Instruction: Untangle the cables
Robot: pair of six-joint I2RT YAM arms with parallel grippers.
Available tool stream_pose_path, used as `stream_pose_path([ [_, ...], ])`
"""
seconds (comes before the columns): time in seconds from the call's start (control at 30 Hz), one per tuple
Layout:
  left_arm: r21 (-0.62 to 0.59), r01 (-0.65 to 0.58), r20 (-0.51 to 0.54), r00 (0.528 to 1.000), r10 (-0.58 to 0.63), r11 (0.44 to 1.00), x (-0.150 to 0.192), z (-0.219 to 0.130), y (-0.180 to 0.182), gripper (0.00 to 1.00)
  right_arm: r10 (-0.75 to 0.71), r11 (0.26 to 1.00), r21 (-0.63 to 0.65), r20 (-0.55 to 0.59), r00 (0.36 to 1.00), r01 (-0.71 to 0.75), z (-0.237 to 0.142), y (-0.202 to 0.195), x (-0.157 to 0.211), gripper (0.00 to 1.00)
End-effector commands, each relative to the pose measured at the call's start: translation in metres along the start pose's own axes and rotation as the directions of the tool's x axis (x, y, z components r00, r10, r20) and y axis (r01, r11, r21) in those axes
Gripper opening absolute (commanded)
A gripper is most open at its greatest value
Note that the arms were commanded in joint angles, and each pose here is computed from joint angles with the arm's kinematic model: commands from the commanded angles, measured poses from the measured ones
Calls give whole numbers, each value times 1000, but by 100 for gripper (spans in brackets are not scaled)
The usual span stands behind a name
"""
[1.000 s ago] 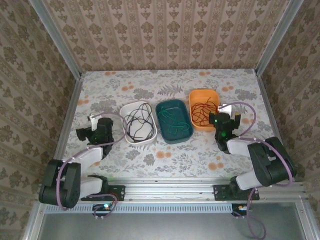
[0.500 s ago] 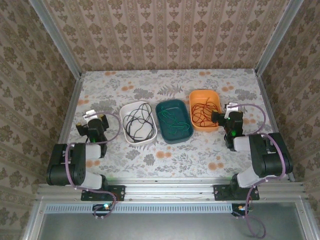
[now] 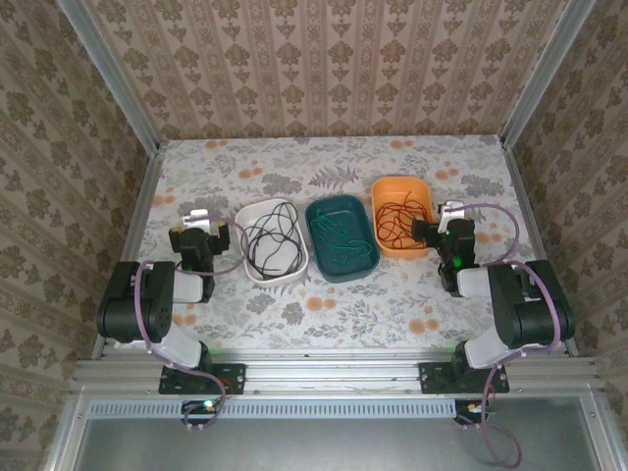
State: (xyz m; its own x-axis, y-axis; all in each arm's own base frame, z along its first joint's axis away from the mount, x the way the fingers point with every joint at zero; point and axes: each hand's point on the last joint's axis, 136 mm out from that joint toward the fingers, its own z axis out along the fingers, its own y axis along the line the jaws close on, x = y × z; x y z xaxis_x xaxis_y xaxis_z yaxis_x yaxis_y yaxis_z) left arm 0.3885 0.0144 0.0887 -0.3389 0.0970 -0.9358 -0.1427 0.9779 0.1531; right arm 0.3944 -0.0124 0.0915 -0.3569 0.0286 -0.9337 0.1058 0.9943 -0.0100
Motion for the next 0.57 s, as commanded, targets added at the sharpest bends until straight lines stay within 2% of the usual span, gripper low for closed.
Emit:
stream_pose_path([
  [0.0,14,-6,30,1000,5,1000,-13,3,0,100,5,1000,-9,15,1000,-5,2,3,-8,100],
  [0.53,18,-3,30,1000,2,1000,-13,4,1,100,20,999,-33,14,1000,-20,2,2,-8,100],
])
